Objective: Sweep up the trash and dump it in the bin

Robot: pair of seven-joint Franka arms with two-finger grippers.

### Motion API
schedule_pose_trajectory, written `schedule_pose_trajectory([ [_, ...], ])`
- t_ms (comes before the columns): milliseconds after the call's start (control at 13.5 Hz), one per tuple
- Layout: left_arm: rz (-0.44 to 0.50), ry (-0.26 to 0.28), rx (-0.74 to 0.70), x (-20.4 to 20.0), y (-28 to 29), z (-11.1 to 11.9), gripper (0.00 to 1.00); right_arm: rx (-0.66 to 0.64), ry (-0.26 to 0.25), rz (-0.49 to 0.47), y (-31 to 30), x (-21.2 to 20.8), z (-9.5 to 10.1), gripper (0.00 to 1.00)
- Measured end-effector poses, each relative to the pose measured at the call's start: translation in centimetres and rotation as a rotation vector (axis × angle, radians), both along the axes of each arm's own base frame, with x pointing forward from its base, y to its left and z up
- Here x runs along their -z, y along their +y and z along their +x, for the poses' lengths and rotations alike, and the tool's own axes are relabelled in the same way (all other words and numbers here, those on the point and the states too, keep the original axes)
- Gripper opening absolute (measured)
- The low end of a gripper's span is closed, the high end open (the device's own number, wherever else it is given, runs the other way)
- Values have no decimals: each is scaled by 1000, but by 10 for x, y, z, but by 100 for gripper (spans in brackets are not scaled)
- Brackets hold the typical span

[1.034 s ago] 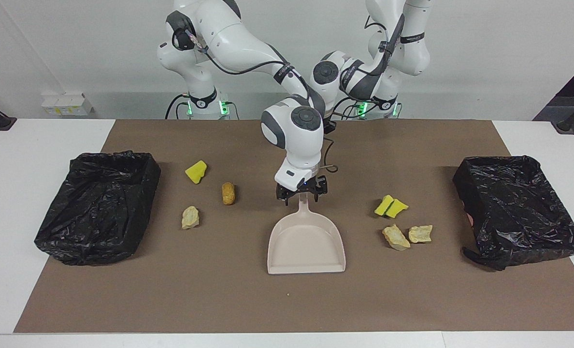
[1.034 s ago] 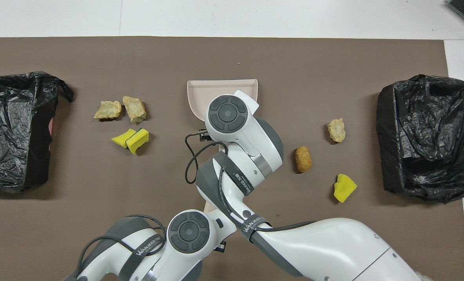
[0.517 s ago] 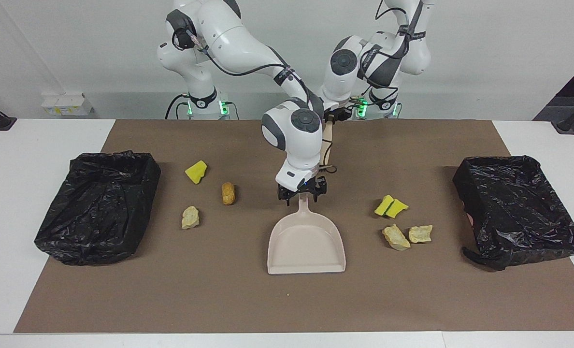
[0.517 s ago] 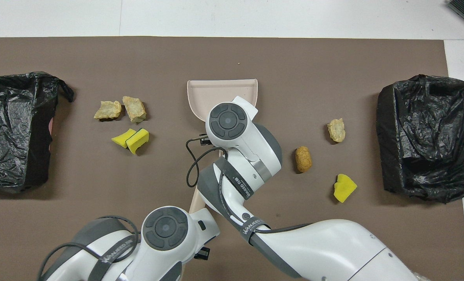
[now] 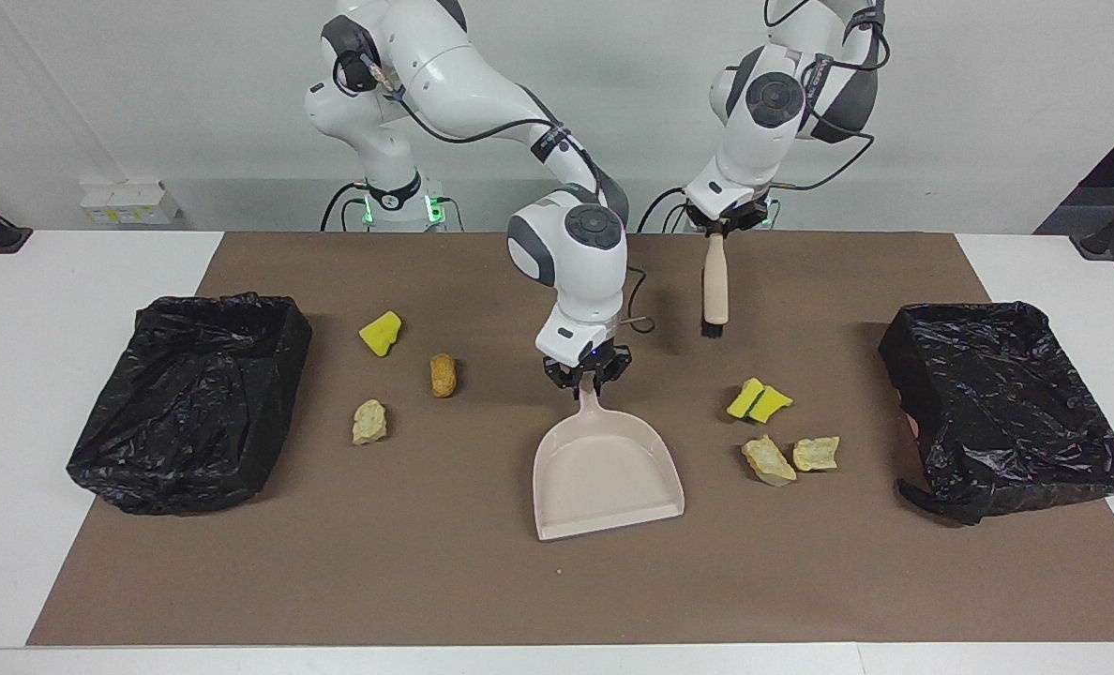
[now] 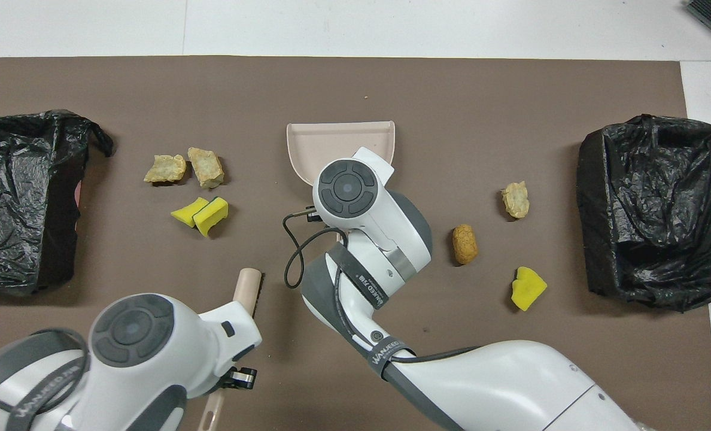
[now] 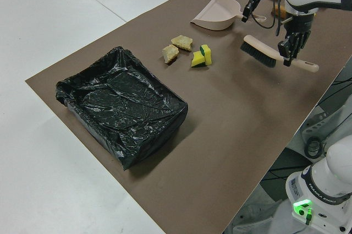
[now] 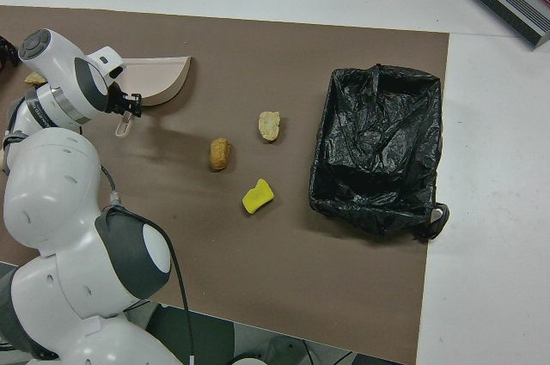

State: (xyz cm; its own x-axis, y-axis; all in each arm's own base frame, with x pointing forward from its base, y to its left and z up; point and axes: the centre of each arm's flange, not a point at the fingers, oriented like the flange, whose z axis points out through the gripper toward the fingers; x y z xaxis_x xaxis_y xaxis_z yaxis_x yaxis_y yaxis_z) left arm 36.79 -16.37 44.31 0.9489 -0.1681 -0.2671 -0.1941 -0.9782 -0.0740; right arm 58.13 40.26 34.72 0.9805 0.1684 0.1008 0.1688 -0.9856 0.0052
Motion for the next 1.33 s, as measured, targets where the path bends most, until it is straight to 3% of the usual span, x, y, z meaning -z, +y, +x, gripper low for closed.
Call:
schedule_pose_trajectory([
  [148,19,-40,-30,-10,46,31,26,-85,-20,-2,-4,-13,3,33],
  [443,1,-133,-159,-26,128,116,26,-341,-81,-23,-31,-57,15,33],
  [664,3,-144,-178,18,138,162,26,-580,-69,-68,-54,-55,24,33],
  [1034,7,-142,-216,65,160,192,26,-937,-18,-126,-92,-38,36,33],
  [1329,10,-97,-253,88,136,182,26,-1184,34,-165,-95,-27,30,33],
])
